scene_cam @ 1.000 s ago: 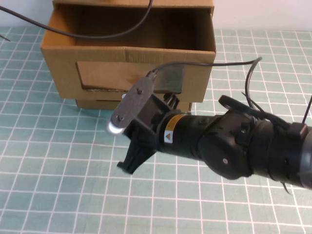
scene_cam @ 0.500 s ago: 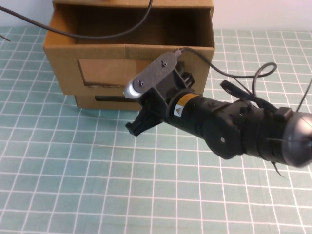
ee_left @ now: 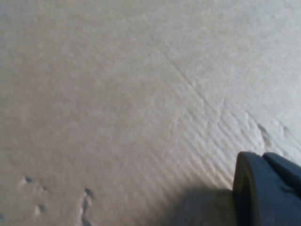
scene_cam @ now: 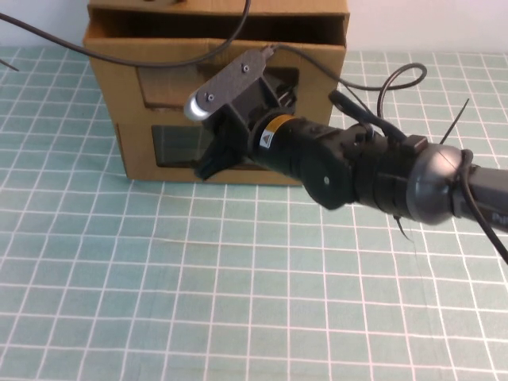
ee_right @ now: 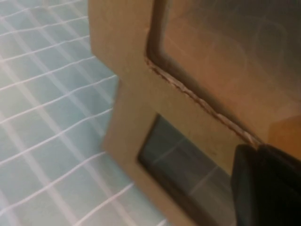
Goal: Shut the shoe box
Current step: Close the shoe box with your right arm
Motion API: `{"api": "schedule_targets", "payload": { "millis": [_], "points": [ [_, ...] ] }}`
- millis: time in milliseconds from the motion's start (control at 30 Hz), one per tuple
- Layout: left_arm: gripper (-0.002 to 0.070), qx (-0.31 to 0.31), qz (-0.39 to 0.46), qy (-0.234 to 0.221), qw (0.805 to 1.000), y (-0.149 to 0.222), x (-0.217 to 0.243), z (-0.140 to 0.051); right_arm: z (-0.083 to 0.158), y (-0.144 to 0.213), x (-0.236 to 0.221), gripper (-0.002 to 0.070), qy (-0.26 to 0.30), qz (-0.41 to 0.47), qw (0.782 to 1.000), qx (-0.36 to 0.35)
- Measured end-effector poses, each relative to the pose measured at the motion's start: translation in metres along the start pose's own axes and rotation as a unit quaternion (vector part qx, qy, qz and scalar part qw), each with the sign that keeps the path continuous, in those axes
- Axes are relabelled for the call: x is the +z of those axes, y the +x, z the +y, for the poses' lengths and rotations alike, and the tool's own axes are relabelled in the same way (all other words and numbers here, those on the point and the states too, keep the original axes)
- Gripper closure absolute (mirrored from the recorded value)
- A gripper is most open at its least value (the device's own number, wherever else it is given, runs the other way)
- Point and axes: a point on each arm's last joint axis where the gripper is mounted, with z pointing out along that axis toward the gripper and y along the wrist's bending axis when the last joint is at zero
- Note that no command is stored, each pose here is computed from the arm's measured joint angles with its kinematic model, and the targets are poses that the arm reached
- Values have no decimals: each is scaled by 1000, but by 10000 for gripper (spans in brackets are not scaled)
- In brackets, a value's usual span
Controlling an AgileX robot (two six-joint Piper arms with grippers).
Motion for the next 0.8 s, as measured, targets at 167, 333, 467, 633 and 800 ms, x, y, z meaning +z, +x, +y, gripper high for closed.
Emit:
{"api": "schedule_targets", "payload": {
  "millis": [167,333,467,633,800],
  "points": [
    [680,1,0,1,1000,0,0,-1,-17,-2,11,690,19,-8,1000,5],
    [680,1,0,0,1000,0,0,-1,-25,-3,19,690,27,-12,1000,6],
    [680,1,0,0,1000,0,0,-1,-26,-3,24,690,29,-13,999,6],
    [680,1,1,0,1000,0,0,-1,-27,-2,25,690,27,-9,1000,1],
    [680,3,-1,-1,1000,-1,-2,-2,-26,-5,18,690,14,17,999,-45]
  ]
}}
